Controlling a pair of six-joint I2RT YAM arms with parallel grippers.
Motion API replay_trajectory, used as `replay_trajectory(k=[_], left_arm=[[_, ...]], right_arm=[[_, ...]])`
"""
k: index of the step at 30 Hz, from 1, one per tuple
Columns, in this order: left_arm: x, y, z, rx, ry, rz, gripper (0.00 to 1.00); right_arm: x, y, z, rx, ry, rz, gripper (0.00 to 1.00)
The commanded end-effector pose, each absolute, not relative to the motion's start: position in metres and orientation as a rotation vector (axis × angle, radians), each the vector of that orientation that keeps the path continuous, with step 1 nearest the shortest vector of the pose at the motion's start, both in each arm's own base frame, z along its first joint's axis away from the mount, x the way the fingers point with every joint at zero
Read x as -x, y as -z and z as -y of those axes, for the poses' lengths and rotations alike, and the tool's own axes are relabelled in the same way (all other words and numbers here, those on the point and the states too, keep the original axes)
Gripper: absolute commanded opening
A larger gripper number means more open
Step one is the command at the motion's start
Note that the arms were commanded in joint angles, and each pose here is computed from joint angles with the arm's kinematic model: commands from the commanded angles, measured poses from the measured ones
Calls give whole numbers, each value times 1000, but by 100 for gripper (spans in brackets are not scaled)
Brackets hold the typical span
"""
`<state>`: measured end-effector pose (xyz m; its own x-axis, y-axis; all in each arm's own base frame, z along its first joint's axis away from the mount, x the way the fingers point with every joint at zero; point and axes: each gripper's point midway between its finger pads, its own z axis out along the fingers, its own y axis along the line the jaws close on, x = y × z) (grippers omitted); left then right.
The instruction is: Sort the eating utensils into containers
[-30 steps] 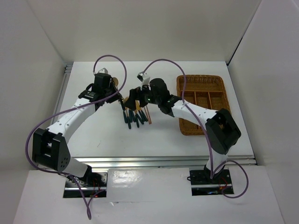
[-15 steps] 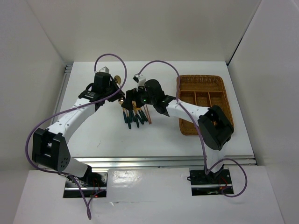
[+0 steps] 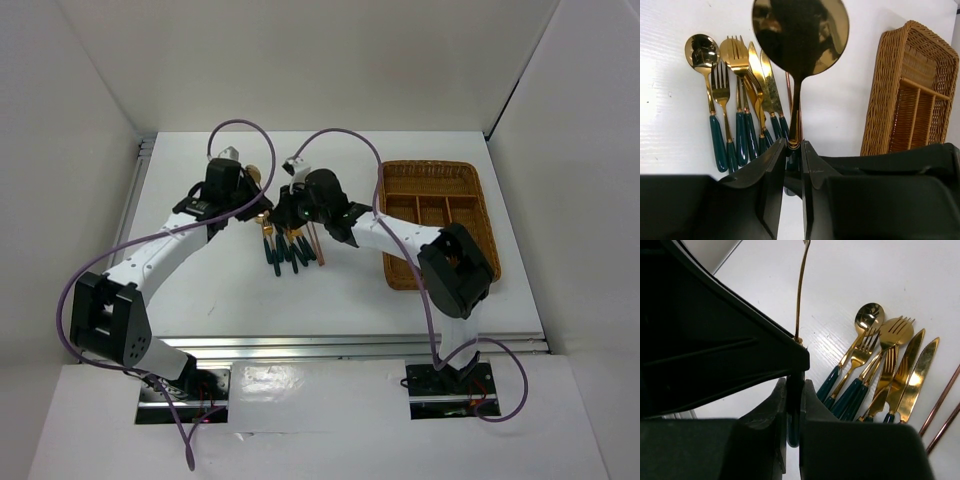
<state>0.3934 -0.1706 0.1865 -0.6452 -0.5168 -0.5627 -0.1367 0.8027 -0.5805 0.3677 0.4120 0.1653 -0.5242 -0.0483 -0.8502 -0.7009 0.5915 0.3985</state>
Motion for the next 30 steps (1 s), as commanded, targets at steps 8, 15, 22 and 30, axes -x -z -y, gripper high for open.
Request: replay_trajectory(k=[8,15,22,30], left_arm=[[-397,-224,161,453,567,-2164,78],[-396,-247,113,510,413,-2103,95],[-389,-214,93,473,339,-2192,99],[-397,-180,106,376,382,-2296,99]], right_arm=[[-391,-186,-397,476,-797,-1941,0],[-413,-177,-294,248,-574,-2057,0],[-387,-181,-182,21,-314,-2139,0],[-337,-125,-122,-67,-134,-2340,0]])
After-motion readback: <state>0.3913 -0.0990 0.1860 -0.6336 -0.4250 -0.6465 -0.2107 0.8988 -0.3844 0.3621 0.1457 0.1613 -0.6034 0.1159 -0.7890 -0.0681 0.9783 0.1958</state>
